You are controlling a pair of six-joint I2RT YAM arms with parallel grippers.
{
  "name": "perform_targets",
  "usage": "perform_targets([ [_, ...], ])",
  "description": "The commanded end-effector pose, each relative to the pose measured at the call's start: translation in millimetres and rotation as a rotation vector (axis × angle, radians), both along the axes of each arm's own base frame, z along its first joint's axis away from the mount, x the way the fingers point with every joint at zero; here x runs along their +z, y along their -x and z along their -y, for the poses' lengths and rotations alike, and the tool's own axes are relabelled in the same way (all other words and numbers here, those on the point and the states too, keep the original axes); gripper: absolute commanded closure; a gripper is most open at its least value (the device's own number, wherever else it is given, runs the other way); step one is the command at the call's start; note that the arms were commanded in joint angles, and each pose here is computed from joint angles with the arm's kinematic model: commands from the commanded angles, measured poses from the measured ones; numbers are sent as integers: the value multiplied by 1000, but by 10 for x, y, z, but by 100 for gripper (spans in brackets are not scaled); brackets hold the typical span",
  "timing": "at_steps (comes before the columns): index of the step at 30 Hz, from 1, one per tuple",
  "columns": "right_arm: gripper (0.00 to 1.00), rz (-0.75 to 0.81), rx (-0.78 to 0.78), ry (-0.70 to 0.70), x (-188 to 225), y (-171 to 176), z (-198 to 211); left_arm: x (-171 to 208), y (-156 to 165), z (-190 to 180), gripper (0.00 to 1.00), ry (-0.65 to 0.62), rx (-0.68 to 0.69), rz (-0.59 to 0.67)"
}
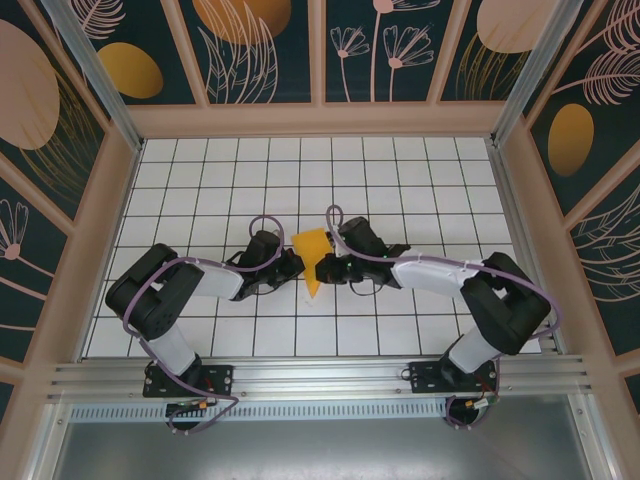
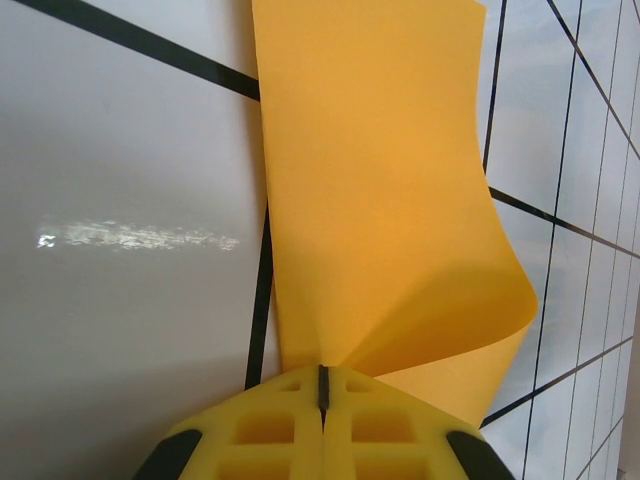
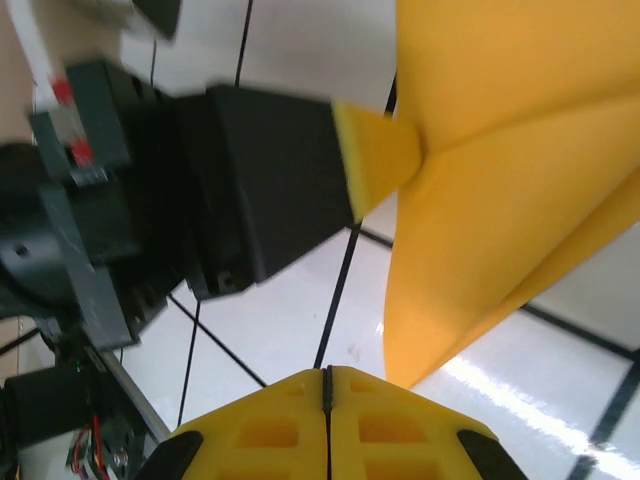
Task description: Fold a paper plane with a square sheet of paper (pick it up from the middle)
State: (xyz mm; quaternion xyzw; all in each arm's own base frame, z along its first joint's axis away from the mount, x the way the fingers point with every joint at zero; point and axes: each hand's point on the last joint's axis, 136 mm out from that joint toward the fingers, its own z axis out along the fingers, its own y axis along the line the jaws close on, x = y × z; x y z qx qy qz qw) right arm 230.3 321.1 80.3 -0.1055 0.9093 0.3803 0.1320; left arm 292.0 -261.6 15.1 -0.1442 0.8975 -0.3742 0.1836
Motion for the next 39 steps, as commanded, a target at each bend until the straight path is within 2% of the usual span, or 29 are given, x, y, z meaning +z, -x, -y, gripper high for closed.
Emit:
perform_targets([
  [1,92,2,-12,21,-62,-104,83,-180,62,-117,99,-88,15,-43],
  [15,93,-66,33,46,-385,-288,-145,-140,73,-120,99,-107,-8,-31],
  [29,93,-114,-62,119,-727,-289,57,-203,44,-308,99,-231,24,-29],
  [39,94,-115,-82,114,-695,-314,95,-125,-13,-251,99,-216,15,-9],
])
